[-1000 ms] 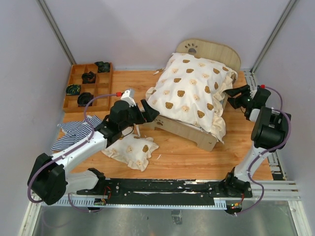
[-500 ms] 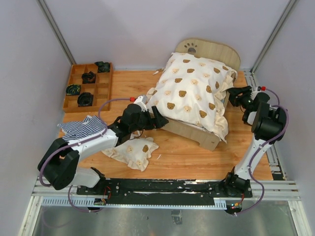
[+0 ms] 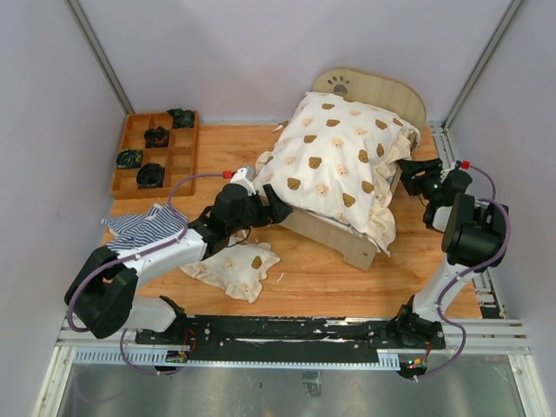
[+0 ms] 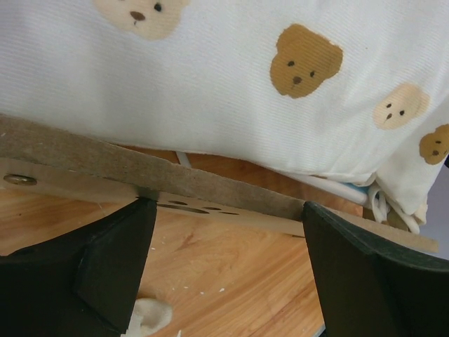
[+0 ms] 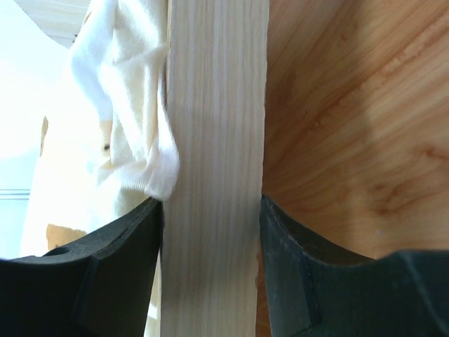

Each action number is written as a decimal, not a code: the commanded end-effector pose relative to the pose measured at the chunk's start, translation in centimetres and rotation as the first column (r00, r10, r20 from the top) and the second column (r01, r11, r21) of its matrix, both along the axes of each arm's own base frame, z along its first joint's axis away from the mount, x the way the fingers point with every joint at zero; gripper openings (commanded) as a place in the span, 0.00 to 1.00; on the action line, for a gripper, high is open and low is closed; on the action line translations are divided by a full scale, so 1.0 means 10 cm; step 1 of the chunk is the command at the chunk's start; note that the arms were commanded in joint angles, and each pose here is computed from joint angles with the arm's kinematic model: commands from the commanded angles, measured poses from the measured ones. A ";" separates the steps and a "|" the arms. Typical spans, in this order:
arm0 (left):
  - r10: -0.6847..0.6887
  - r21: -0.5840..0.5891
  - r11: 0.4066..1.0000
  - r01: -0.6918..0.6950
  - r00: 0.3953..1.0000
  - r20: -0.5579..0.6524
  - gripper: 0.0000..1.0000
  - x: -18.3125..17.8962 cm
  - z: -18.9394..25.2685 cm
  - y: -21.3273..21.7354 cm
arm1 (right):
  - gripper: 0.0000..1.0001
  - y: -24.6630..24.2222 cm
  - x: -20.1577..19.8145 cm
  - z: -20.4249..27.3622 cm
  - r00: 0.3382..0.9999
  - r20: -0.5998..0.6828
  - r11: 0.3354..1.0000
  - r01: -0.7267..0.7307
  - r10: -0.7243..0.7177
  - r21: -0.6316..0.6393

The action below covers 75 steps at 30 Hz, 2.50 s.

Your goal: Set up the pet bed

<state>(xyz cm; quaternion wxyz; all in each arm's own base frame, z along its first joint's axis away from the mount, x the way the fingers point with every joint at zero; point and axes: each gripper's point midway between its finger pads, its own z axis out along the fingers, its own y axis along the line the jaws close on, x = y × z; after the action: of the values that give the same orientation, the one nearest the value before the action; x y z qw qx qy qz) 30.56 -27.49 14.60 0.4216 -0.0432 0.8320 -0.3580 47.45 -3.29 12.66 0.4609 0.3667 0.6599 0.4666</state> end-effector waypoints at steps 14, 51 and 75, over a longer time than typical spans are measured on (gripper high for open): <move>0.126 0.065 0.989 -0.132 0.988 0.086 0.88 0.28 -0.02 0.30 | 0.32 0.18 -0.66 0.88 0.989 0.119 0.956 -0.052 0.090 -0.288; -0.037 -0.111 0.993 0.036 0.999 -0.001 0.99 -0.32 0.37 -0.32 | 0.71 -0.15 0.44 -0.07 0.993 0.076 0.996 -0.088 0.089 -0.019; 0.113 0.073 0.991 -0.110 0.993 -0.036 0.98 -0.10 -0.24 -0.12 | 0.25 0.10 0.34 0.88 0.882 0.393 0.965 -0.229 0.262 -0.129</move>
<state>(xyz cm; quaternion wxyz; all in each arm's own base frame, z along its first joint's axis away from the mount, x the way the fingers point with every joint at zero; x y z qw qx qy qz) 28.40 -29.15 10.73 0.3885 -0.0678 0.8645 -0.3115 53.34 -4.43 12.02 0.4491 0.3046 0.6381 0.5462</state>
